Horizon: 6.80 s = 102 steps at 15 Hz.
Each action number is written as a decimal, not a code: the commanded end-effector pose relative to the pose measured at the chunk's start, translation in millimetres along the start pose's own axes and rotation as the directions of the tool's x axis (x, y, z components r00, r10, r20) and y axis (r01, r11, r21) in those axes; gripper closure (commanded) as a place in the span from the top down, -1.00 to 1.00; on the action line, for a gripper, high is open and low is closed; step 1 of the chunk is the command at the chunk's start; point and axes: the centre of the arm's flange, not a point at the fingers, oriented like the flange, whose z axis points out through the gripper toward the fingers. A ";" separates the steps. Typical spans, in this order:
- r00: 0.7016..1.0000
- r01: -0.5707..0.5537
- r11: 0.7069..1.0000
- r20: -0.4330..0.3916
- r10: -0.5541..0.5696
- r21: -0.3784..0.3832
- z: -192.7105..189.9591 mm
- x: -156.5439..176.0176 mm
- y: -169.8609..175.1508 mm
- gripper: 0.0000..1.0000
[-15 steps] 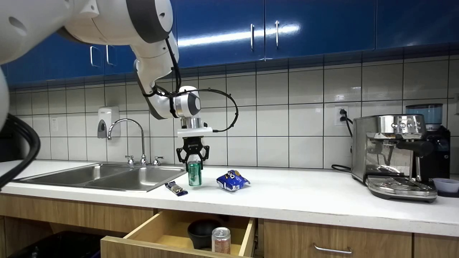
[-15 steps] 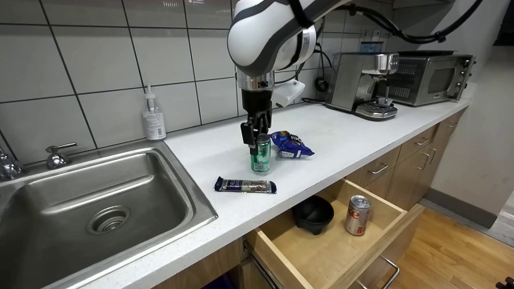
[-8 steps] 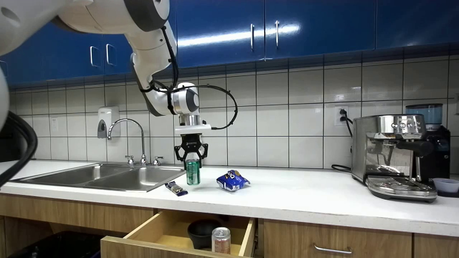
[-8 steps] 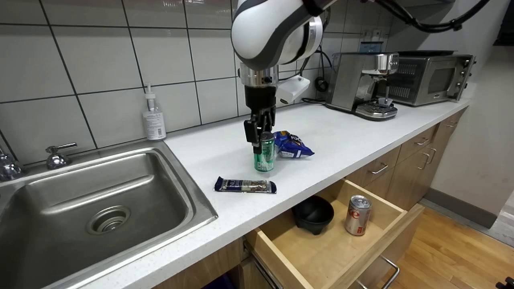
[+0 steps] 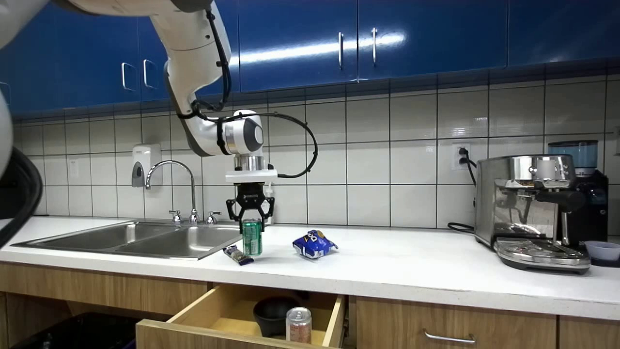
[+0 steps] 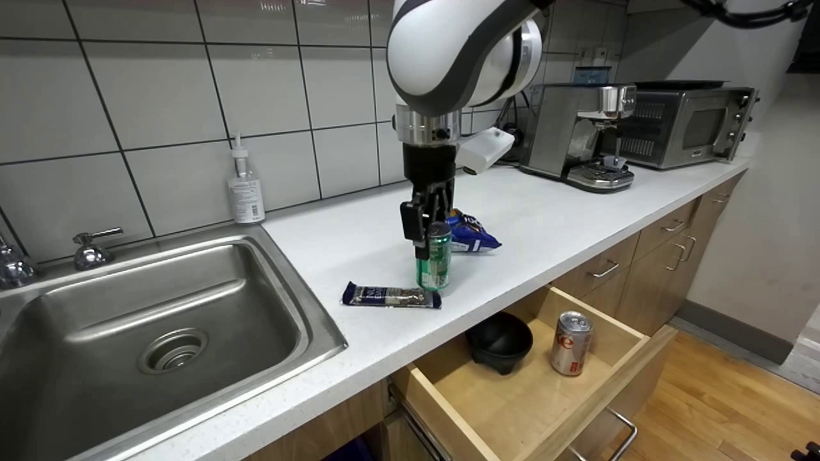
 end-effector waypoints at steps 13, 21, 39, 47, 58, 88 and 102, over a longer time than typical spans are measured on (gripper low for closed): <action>1.000 0.011 1.000 0.005 -0.011 -0.013 -2.4 -128.3 -56.6 -0.23; 0.996 -0.084 0.996 -0.017 0.084 -0.002 31.6 -144.1 -63.2 -0.23; 0.988 -0.137 0.991 -0.074 0.136 -0.003 124.3 -149.1 -68.3 -0.23; 0.987 -0.156 0.988 -0.041 0.156 0.013 160.4 -139.6 -64.2 -0.23; 0.985 -0.170 0.985 -0.020 0.170 0.008 170.4 -130.5 -61.1 0.77; 0.964 -0.235 0.970 0.141 0.225 0.057 100.8 -186.4 -52.7 1.00; 0.958 -0.245 0.967 0.174 0.230 0.070 92.3 -213.6 -61.8 1.00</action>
